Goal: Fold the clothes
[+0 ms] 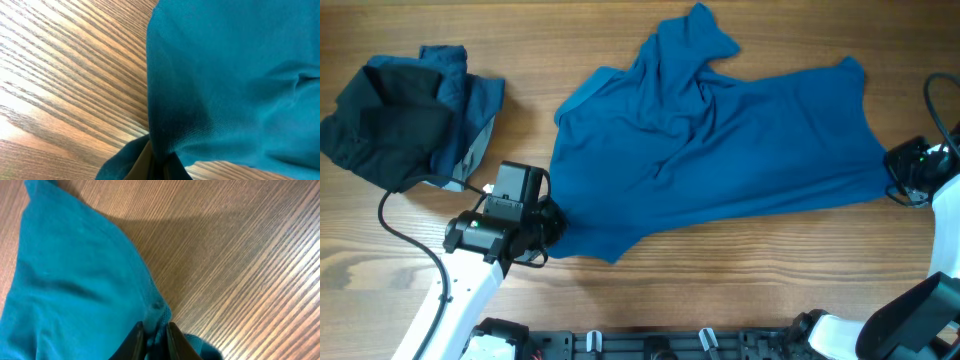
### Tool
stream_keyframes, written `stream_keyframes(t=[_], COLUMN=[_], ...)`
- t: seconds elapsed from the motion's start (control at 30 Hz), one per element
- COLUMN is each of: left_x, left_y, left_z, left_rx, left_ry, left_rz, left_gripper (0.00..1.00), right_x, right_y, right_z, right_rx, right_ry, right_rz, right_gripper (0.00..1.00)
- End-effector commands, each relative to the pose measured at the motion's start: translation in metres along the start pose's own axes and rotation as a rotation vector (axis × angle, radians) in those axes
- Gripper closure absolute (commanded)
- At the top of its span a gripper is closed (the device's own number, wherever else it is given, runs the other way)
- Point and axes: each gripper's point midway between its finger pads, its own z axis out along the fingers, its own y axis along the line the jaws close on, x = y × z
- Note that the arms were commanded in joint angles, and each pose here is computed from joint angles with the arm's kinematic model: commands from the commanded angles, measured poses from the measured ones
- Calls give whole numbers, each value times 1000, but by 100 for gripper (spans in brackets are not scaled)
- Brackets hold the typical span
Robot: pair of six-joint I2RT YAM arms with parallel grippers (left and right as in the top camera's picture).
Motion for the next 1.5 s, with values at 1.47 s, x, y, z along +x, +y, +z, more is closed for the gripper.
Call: stream_keyframes(t=[1.47], left_x=[-5], left_y=[-31], left_z=[-3], left_rx=[154], left_ry=[-4], left_rz=[78], left_gripper=[96], right_x=[17], right_y=[7], right_z=[-27], right_rx=[-93], right_ry=[-25], right_rz=[8], right_gripper=[96])
